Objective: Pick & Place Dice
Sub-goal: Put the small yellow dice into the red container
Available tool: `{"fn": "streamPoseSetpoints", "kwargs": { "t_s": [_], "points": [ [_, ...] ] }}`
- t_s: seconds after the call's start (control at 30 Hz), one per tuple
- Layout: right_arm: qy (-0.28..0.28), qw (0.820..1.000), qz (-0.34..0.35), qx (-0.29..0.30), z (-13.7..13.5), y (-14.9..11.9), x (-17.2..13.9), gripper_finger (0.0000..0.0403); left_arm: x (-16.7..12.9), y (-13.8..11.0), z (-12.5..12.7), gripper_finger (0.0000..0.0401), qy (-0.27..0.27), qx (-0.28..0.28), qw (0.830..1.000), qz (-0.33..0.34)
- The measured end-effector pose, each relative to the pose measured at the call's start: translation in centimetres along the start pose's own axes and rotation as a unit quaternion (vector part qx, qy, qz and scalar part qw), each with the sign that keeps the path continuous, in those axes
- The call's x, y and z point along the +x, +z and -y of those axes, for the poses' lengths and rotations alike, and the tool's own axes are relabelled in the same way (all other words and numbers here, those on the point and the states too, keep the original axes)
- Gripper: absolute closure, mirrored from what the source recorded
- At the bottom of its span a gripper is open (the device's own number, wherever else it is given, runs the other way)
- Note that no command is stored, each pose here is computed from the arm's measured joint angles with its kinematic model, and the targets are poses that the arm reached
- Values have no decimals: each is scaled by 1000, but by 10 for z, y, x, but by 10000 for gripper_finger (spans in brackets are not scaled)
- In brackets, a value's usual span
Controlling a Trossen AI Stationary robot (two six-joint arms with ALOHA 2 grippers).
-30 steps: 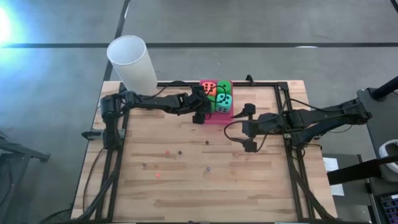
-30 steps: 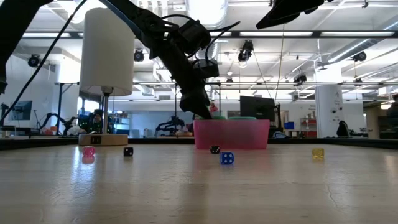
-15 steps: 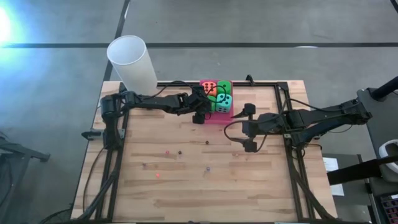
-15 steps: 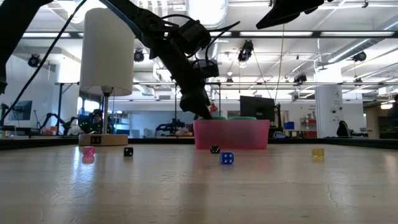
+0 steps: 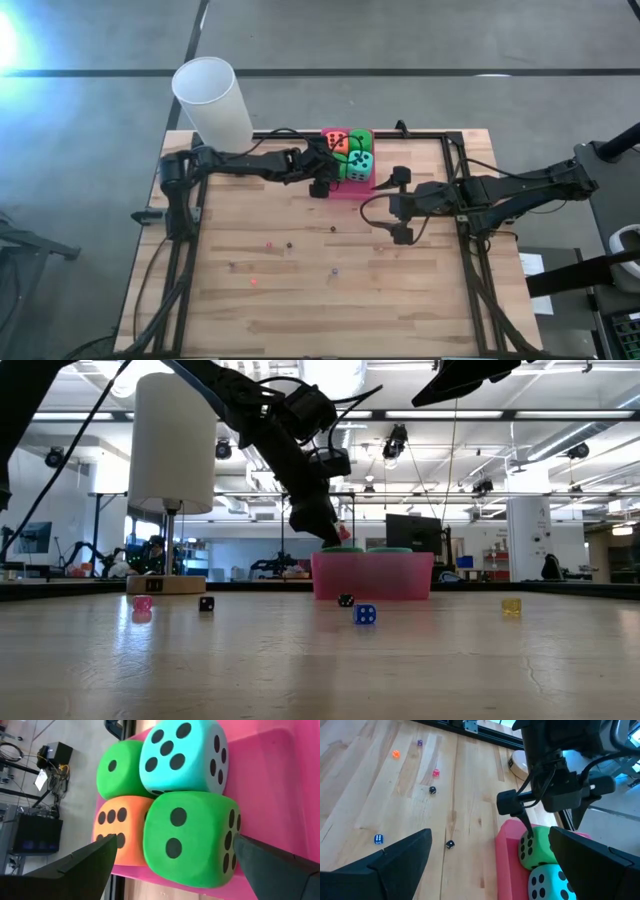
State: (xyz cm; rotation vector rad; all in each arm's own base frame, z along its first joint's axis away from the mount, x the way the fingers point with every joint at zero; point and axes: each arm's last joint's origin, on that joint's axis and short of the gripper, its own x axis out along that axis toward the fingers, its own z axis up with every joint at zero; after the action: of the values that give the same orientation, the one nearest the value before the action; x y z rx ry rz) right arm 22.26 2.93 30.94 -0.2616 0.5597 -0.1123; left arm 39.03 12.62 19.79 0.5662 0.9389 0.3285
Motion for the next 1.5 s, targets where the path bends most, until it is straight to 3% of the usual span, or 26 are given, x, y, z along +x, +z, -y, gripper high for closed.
{"fn": "streamPoseSetpoints", "kwargs": {
  "t_s": [0.4, 0.77, 1.03, 1.3, 1.5],
  "points": [
    [0, 1000, 0, -1, 0, 0, 0, 3, -9, 3, -5, 4, 6, -3, 1000, 10],
    [0, 1000, -2, -3, 0, 0, 0, 3, -42, 14, -7, 4, 4, 3, 1000, 30],
    [0, 1000, -3, -3, 0, 0, 0, 3, -77, 29, 12, 4, -23, 34, 998, 51],
    [0, 1000, -3, -3, 0, 0, 0, 3, -99, 42, 51, 9, -69, 56, 994, 61],
    [1, 1000, -3, -3, 0, 0, 0, 3, -114, 47, 69, 30, -99, 65, 991, 65]
  ]
}}
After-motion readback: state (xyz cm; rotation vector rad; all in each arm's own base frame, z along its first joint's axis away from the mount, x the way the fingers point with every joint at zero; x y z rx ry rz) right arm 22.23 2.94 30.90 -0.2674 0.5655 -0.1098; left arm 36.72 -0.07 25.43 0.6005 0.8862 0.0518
